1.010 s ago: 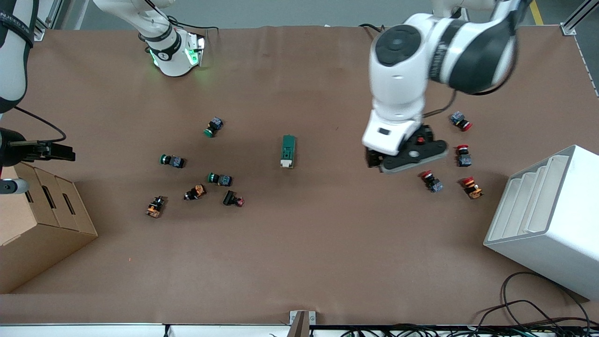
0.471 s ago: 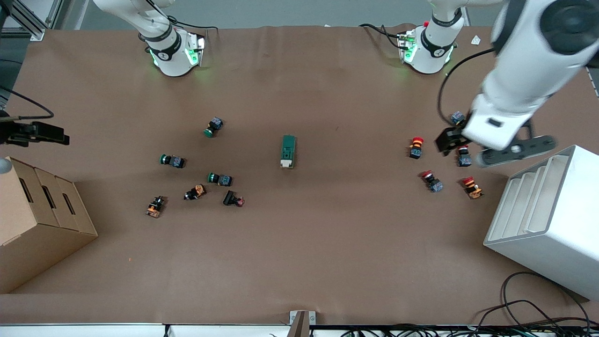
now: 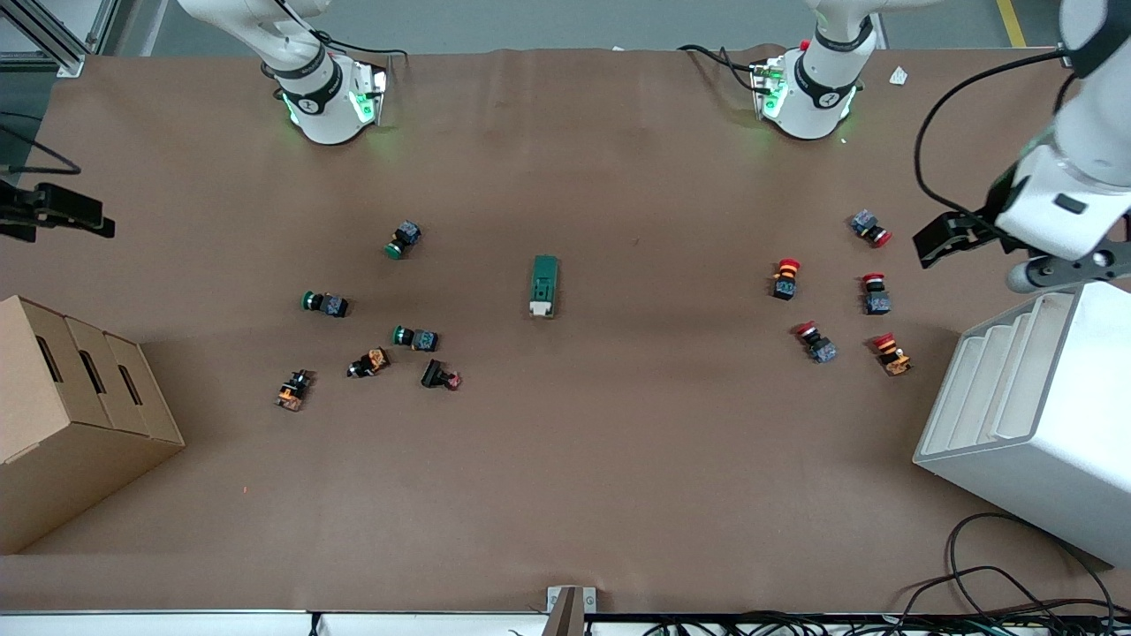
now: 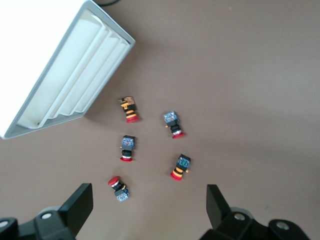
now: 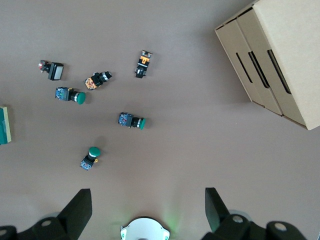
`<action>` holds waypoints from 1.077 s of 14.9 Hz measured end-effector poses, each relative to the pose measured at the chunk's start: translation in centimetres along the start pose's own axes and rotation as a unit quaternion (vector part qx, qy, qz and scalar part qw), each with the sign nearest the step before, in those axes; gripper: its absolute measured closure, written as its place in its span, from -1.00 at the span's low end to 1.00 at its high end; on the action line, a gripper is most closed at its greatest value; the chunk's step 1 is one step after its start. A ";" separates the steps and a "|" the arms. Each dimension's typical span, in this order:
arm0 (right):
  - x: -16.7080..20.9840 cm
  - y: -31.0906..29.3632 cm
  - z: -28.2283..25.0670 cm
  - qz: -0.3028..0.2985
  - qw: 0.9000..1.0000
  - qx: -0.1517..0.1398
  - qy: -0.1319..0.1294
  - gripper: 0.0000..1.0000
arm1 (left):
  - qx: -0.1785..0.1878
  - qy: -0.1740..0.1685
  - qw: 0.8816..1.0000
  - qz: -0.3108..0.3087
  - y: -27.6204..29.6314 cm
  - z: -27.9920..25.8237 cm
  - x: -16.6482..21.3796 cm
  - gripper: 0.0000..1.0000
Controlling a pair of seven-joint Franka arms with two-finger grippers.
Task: Close load switch with both arms
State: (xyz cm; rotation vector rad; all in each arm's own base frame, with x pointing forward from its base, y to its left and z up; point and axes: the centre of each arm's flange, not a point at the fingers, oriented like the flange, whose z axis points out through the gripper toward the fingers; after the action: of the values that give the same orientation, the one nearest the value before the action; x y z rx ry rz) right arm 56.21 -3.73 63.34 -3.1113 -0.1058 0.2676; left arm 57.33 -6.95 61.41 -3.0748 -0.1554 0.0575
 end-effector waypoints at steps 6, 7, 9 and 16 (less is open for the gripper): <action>-3.2 -0.8 0.3 -0.008 1.000 0.001 0.013 -1.00 | -0.023 -0.005 0.999 0.034 -3.5 -0.6 -2.6 -1.00; -3.6 -0.9 0.1 -0.008 1.000 0.001 0.015 -1.00 | -0.024 -0.004 0.999 0.039 -3.4 -0.8 -3.3 -1.00; -4.1 -1.1 -0.2 -0.003 1.000 0.001 0.018 -1.00 | -0.023 -0.001 0.999 0.047 -3.1 -1.2 -4.6 -1.00; -5.6 -2.5 -1.4 -0.001 1.000 -0.001 0.021 -1.00 | -0.022 0.008 0.998 0.063 -2.8 -1.7 -5.5 -1.00</action>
State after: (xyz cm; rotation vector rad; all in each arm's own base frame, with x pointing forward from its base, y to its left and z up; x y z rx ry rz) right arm 50.77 -1.61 65.69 -3.1168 -0.1094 0.2028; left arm 51.70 -4.85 63.46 -3.1248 0.0392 0.0369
